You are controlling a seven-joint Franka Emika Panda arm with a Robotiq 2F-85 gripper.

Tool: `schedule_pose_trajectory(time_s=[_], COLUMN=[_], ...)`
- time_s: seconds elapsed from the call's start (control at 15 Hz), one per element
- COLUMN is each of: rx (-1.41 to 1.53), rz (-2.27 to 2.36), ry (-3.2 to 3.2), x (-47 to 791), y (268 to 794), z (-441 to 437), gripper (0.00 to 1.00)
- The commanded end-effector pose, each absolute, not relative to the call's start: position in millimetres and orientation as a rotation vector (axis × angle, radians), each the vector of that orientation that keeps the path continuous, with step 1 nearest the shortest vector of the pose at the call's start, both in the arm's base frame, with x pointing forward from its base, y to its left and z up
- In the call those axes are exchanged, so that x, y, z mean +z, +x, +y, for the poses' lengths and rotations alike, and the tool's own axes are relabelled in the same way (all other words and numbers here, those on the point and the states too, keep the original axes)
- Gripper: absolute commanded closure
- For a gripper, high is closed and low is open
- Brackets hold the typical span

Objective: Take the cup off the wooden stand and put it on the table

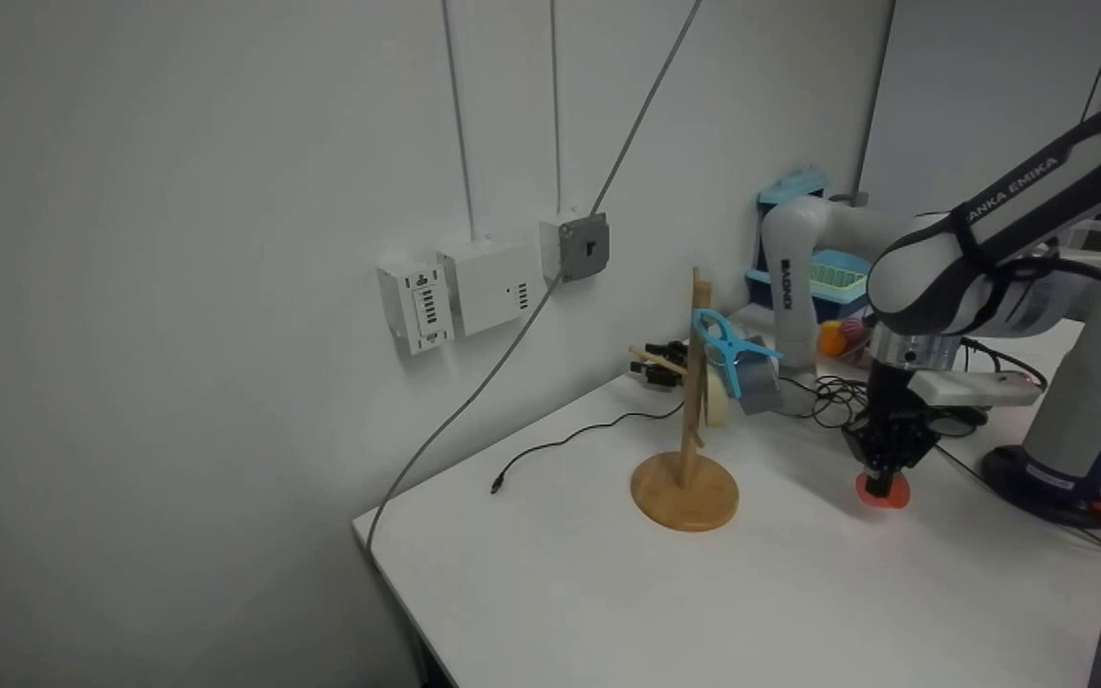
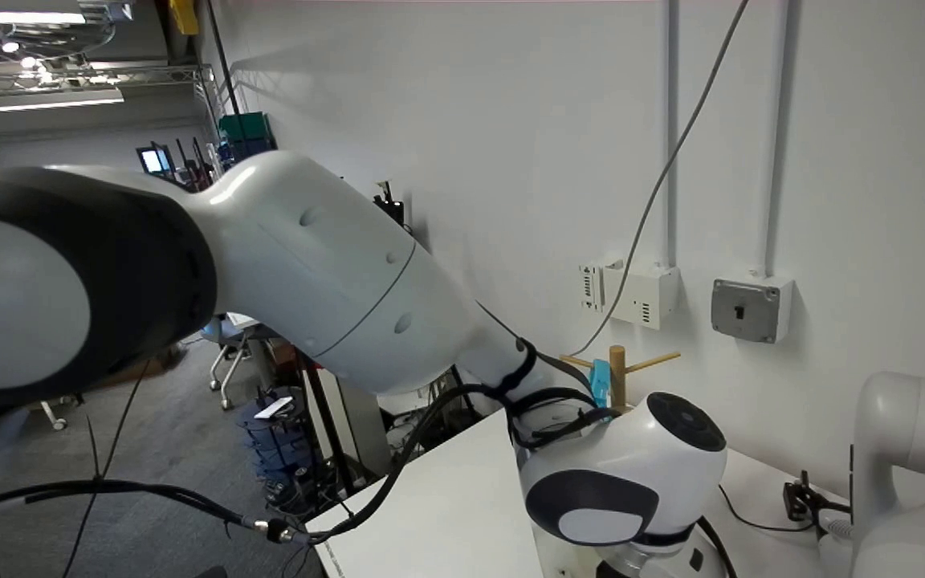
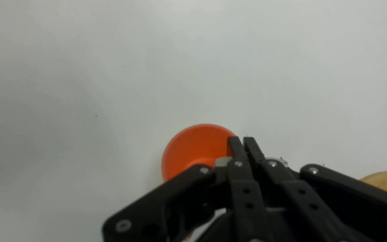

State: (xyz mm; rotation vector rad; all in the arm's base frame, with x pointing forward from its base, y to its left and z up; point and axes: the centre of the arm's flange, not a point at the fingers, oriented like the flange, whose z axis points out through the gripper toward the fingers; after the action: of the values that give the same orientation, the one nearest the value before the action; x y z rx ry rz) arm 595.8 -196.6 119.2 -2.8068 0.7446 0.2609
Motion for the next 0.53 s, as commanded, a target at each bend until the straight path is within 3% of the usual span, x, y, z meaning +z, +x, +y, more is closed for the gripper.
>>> schedule_pose_trajectory(time_s=[0.0, 0.47], rx=[0.34, 0.53], rz=[0.824, 0.895], ry=[-2.76, -2.685], x=[106, 87], y=[609, 605], z=[-207, -208], gripper=[0.99, 0.99])
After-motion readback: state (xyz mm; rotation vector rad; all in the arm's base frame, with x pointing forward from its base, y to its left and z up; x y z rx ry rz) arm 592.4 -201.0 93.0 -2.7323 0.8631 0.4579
